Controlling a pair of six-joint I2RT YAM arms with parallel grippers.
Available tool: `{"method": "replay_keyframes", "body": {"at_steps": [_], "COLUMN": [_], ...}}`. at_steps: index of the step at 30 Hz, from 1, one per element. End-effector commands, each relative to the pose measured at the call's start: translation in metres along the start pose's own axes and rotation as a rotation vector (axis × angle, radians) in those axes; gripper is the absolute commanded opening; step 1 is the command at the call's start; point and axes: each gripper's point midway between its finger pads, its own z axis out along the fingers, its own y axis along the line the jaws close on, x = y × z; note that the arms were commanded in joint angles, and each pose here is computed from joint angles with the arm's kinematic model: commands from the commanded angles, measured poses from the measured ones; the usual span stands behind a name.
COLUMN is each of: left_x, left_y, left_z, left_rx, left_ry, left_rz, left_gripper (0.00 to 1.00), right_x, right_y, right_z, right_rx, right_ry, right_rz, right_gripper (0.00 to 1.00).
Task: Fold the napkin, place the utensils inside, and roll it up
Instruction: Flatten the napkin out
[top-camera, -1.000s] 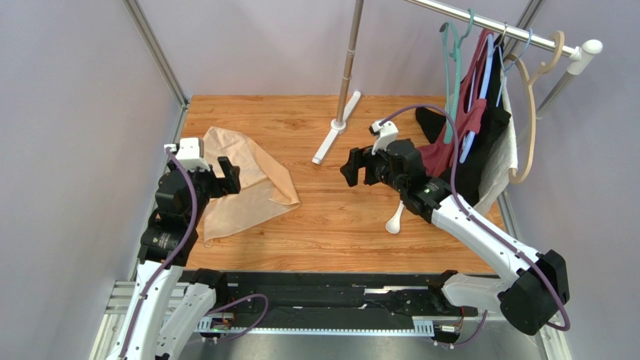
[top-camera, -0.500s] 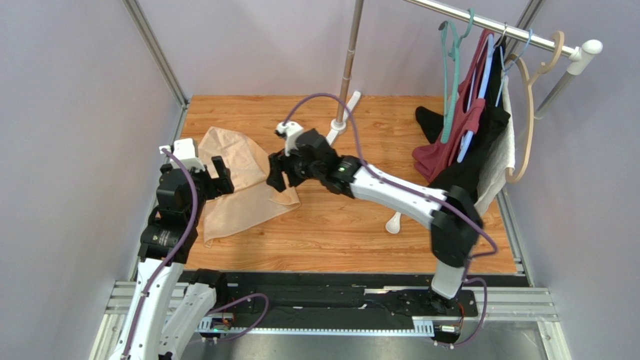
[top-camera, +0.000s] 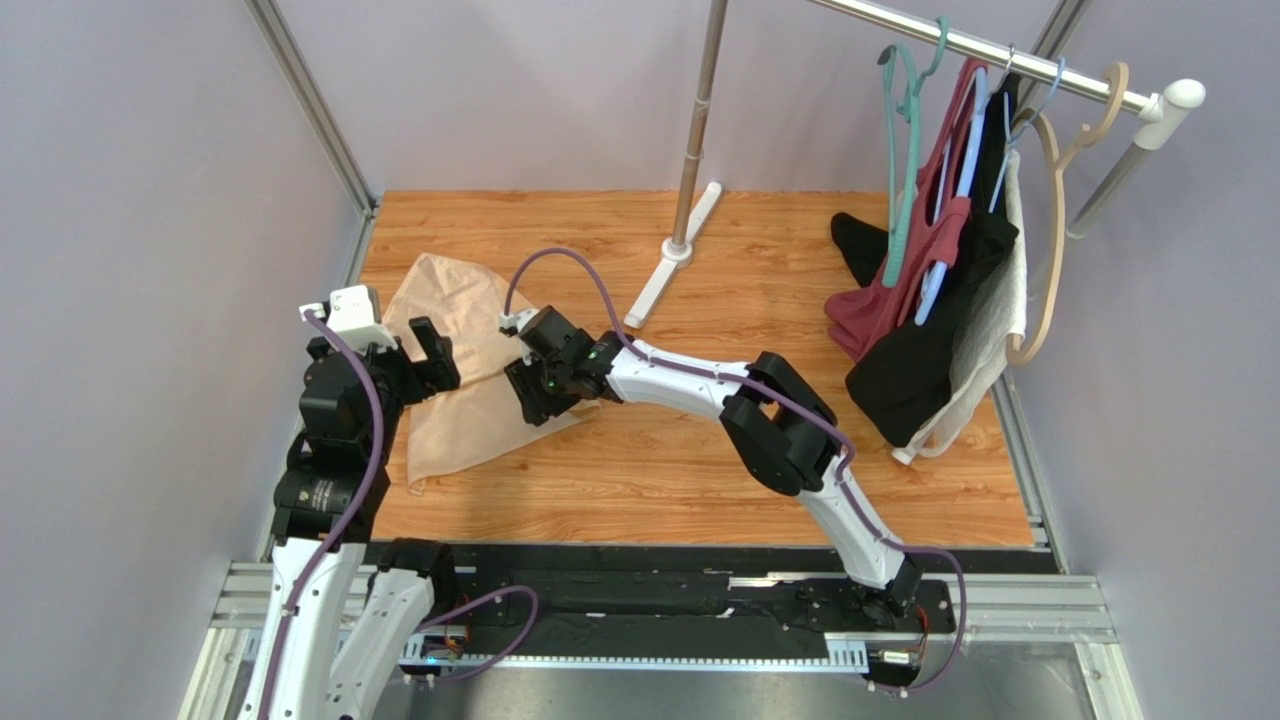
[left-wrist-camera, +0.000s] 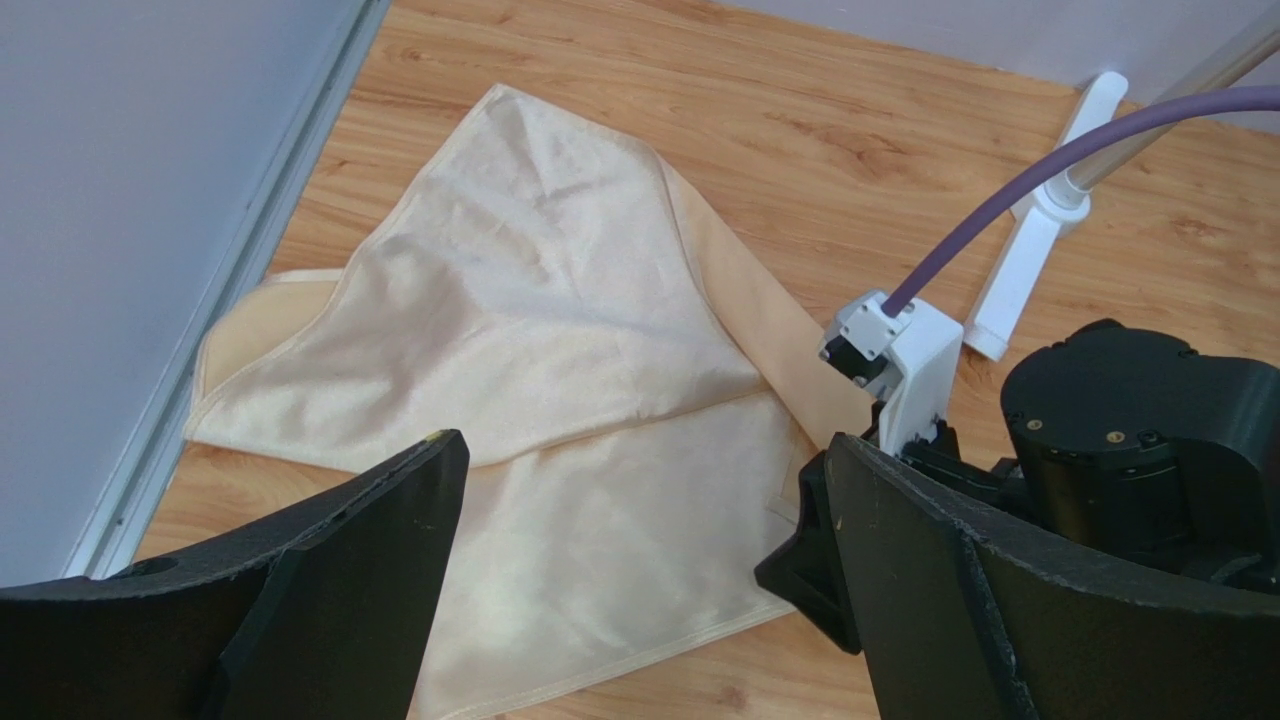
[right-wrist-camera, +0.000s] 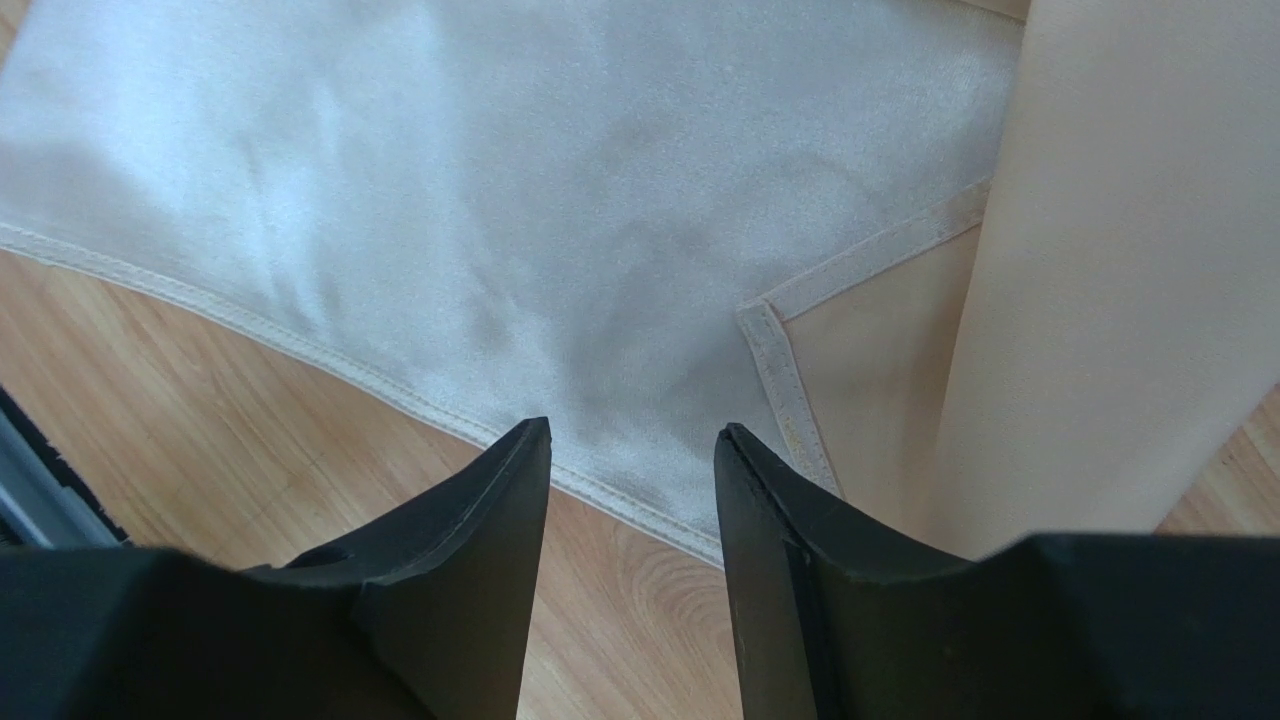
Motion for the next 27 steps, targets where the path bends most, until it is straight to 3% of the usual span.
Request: {"method": "replay_keyframes", "body": {"at_steps": [1,8,16,27], "left_x": [-0.008,-0.006,-0.007,-0.007], "left_y": [-0.003,-0.008,-0.008,-0.009], "left_z": [0.001,0.002,0.001,0.001], "left_rx": [0.017,0.038,0.043,0.047], "left_ry": [-0.033,-0.028,-0.033,-0.039], "left_rz": [-0.023,-0.024,-0.025,-0.028], "left_gripper": [0.98,0.98,0.98,0.98], "right_x": [-0.024,-0.041,-0.030,-0.022], "right_y": [-0.002,-0.016,-0.027,-0.034], "right_z": [-0.001,0.003,0.027,0.021], "right_rx": [0.067,0.170,0.203,0.242], "right_ry": [-0.077,-0.156,-0.120,-0.092], "right_rz": [-0.038,-0.057,-0.079,-0.063], "right_gripper": [0.48,0.47,0.44,0.17]}}
